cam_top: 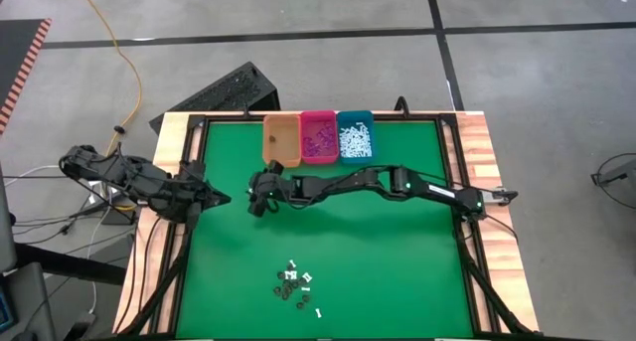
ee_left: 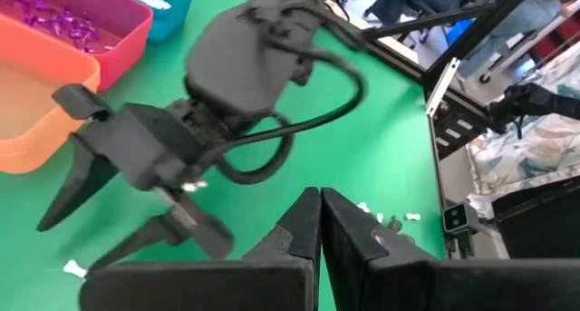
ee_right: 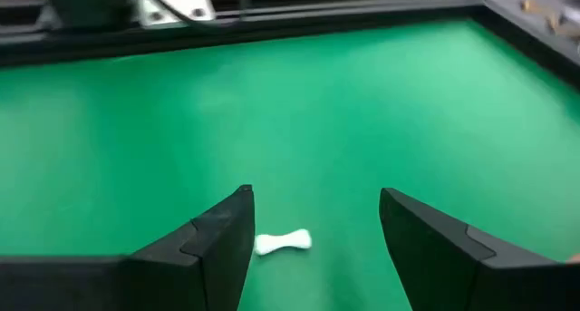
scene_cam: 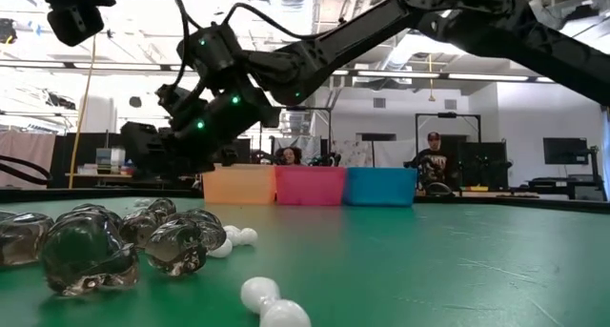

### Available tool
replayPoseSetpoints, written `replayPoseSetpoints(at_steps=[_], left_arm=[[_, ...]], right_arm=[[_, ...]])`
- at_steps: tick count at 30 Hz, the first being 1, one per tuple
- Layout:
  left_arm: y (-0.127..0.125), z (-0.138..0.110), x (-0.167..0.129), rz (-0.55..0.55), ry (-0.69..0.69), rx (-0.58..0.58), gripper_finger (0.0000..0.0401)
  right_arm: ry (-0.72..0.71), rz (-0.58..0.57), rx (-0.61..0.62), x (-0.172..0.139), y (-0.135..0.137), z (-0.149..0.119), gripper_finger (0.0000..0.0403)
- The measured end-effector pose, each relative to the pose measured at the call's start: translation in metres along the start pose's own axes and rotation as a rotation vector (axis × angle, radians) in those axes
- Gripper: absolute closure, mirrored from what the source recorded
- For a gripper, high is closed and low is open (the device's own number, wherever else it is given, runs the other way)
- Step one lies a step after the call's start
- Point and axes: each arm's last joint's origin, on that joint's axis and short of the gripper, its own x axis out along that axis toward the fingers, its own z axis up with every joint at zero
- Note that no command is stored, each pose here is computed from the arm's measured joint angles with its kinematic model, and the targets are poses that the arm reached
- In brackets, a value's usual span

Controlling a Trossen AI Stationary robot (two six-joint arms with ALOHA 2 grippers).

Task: Sort Halloween decoration
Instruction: Put the white bone toy into the blue bin

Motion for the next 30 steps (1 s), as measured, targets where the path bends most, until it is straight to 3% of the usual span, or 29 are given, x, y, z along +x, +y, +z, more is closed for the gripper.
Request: replayPoseSetpoints(at_steps=[5,14,24,30], left_arm=[[0.0,0.0,0.0,0.006,-0.006,0.003,0.0401],[0.001,0.0,0.0,0.021,-0.017,0.019,0.0401],[0.001,0.001,0.0,0.031,-0.025,0.014,0.0401],[0.001,0.0,0.0,0.035,-0.017,0.015,0.0401]], right_arm=[[0.0,-0.018,0.103,0.003,-0.01,0.0,0.0138],[-0.056,-0.02,0.129,0.015,-0.008,-0.012,0.0138],[0.018,-0.057,0.1,0.014,0.0,-0.025,0.0138],[0.096,-0.058,0.155,0.008,0.009,-0.03,0.0155]])
